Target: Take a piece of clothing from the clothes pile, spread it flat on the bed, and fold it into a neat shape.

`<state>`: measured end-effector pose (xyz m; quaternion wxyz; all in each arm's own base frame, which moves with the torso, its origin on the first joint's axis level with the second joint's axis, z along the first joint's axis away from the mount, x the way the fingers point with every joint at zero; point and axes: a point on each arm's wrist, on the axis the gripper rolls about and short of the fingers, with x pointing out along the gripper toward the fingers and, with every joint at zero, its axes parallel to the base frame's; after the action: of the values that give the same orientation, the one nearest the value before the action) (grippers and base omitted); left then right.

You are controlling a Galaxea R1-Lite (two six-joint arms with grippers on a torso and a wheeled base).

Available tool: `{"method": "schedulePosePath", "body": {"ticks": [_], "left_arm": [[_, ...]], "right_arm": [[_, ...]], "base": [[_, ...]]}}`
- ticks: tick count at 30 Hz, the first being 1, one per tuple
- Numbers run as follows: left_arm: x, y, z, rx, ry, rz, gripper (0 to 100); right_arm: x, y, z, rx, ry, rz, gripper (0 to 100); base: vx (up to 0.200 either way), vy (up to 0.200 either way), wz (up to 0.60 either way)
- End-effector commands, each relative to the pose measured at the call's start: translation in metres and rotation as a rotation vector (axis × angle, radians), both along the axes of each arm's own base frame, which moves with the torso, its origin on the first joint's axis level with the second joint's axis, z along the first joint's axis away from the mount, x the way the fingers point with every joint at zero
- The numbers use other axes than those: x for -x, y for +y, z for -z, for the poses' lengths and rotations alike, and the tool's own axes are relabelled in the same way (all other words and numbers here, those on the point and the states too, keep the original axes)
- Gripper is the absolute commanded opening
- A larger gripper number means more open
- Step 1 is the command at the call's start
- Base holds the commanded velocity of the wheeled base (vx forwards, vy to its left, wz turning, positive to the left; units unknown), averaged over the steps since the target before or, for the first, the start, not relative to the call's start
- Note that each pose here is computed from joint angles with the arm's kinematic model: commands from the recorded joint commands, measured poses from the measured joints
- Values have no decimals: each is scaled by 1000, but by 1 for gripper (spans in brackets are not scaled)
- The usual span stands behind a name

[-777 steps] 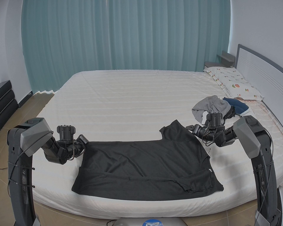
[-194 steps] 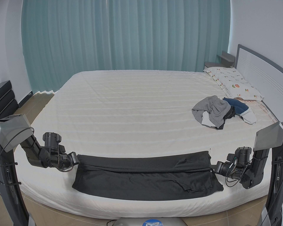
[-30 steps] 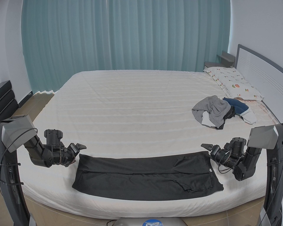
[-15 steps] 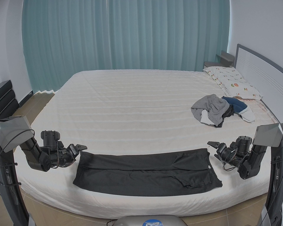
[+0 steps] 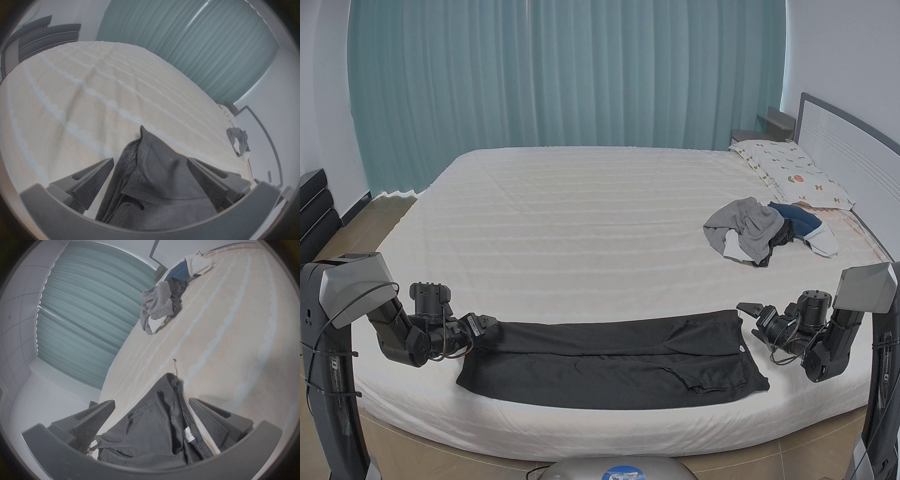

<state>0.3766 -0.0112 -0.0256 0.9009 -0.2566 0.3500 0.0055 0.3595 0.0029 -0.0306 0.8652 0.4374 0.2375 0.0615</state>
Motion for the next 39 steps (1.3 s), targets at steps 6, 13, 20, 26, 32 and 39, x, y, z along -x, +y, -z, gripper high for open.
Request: {"method": "schedulePosePath", "body": {"ticks": [6,13,20,26,32,39], "left_arm": [[4,-3,15,-72,33,23,100],[14,-3,16,-93,30,43,100],[13,-6,18,-109,-12,73,100],[14,-9,23,-109,1,86,100],[15,-11,24,-110,4,91,0],[16,-9,22,-114,0,76,0]], "right_arm": [[1,8,1,-1,4,-20,100],[1,7,0,-1,3,-18,100],[1,8,-1,-1,1,-20,100],[1,8,-1,-1,1,-20,100],[1,8,-1,-1,1,-20,100],[1,6,-2,-1,-2,-15,100]], "base": [[0,0,0],[0,0,0],[0,0,0],[0,0,0],[0,0,0],[0,0,0]]}}
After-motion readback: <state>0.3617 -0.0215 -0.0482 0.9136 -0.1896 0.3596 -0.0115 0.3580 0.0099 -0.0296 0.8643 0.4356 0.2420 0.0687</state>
